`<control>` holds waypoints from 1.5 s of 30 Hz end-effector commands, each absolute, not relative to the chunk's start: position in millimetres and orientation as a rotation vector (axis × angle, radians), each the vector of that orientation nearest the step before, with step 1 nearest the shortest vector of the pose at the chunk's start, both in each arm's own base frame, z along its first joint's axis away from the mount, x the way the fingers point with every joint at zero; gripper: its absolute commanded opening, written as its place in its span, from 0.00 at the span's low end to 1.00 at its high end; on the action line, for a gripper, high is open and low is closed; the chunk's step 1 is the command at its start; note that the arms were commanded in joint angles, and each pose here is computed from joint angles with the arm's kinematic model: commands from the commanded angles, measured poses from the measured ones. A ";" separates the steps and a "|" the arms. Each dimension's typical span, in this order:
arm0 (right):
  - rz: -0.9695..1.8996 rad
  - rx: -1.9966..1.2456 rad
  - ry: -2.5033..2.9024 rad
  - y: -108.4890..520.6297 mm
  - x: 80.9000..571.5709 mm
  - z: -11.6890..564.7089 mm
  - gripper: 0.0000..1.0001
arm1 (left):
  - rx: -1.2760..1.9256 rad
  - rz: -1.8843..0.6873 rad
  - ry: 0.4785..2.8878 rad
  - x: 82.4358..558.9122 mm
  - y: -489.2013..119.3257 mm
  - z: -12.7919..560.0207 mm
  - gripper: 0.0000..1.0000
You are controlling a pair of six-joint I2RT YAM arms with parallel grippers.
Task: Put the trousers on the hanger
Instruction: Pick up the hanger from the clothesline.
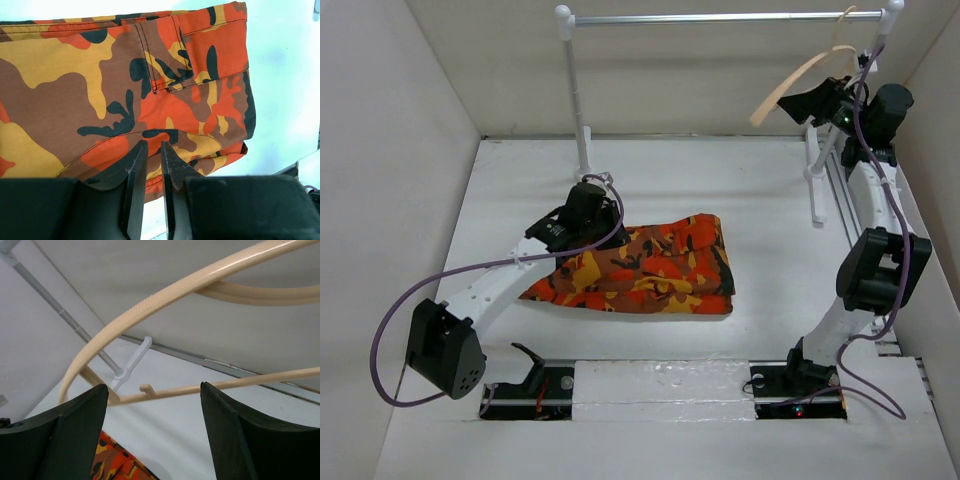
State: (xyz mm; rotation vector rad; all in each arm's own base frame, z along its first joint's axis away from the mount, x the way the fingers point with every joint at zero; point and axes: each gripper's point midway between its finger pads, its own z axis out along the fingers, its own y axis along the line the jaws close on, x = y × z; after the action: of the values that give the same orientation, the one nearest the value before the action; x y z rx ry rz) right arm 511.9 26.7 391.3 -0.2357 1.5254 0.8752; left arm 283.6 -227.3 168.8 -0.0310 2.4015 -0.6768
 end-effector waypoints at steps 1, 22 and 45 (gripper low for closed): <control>0.869 -0.282 1.416 38.7 507.5 416.5 0.81 | -0.033 -0.715 2.364 288.0 -232.6 180.0 0.14; 0.953 -0.323 1.326 48.1 505.6 412.1 0.52 | -0.020 -0.705 2.417 282.0 -242.2 165.0 0.13; 0.841 -0.549 1.560 87.0 421.0 363.1 0.00 | 0.234 -1.132 2.035 305.1 -314.4 367.0 0.41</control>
State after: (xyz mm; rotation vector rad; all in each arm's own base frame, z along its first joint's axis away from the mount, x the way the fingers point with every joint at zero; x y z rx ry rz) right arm 432.0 84.9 387.6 -0.4424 1.5128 0.9146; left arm 310.1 -302.6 328.6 0.1469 2.1262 -1.0520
